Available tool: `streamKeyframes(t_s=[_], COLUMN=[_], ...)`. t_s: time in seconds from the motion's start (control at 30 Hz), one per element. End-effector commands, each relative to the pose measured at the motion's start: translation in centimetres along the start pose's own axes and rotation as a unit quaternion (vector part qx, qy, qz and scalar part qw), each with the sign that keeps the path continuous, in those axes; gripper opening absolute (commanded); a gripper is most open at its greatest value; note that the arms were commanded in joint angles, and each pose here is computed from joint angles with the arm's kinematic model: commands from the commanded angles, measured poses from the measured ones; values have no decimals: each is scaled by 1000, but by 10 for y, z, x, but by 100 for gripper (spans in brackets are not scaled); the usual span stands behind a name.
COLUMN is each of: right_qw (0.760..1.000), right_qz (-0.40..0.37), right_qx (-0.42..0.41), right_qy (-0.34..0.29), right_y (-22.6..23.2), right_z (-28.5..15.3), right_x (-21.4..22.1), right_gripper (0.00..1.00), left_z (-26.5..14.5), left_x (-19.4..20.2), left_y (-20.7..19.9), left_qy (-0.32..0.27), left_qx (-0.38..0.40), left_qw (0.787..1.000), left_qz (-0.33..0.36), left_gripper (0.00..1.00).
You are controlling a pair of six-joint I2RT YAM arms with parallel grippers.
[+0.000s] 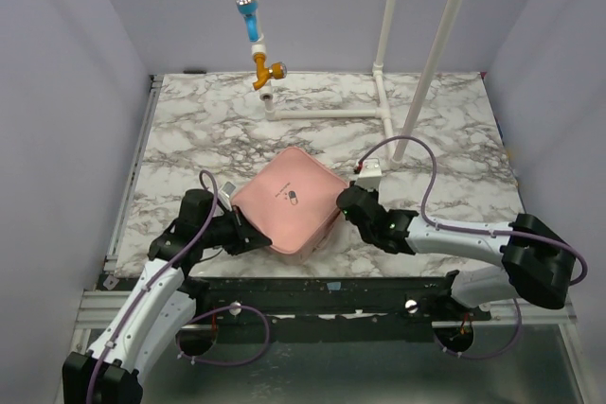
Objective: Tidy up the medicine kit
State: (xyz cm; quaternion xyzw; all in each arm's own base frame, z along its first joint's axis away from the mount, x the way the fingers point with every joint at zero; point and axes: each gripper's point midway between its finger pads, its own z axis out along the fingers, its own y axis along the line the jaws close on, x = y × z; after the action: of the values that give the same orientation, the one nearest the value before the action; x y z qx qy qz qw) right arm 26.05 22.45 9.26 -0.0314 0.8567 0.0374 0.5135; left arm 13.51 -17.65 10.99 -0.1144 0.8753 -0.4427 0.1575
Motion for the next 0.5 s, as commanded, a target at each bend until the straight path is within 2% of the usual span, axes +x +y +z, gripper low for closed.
streamKeyframes(t_s=[0.0,0.23,0.27,0.3,0.33,0.4,0.47], right_qw=[999,999,1000,1000,1000,1000,999], right_qz=[0,-1,4,10,15,22,30], right_qx=[30,22,20,20,20,21,18], right_qy=[-36,-23,-20,-16,-14,-3,9], right_y=[-20,-23,-25,-27,-29,-32,-31], right_z=[18,20,19,17,16,14,12], right_x=[-25,-14,-10,-5,-2,6,11], right_gripper=[1,1,1,1,1,1,1], left_z=[-9,-14,-15,-17,-18,-19,-20], left_x=[10,7,6,5,4,4,6], left_y=[-9,-8,-8,-9,-9,-11,-14], left_qy=[15,2,-2,-7,-11,-13,-9], left_qx=[30,17,13,10,9,10,15], left_qw=[998,999,999,999,999,999,999], left_qz=[48,46,44,44,43,41,36], left_gripper=[0,0,10,29,41,53,56])
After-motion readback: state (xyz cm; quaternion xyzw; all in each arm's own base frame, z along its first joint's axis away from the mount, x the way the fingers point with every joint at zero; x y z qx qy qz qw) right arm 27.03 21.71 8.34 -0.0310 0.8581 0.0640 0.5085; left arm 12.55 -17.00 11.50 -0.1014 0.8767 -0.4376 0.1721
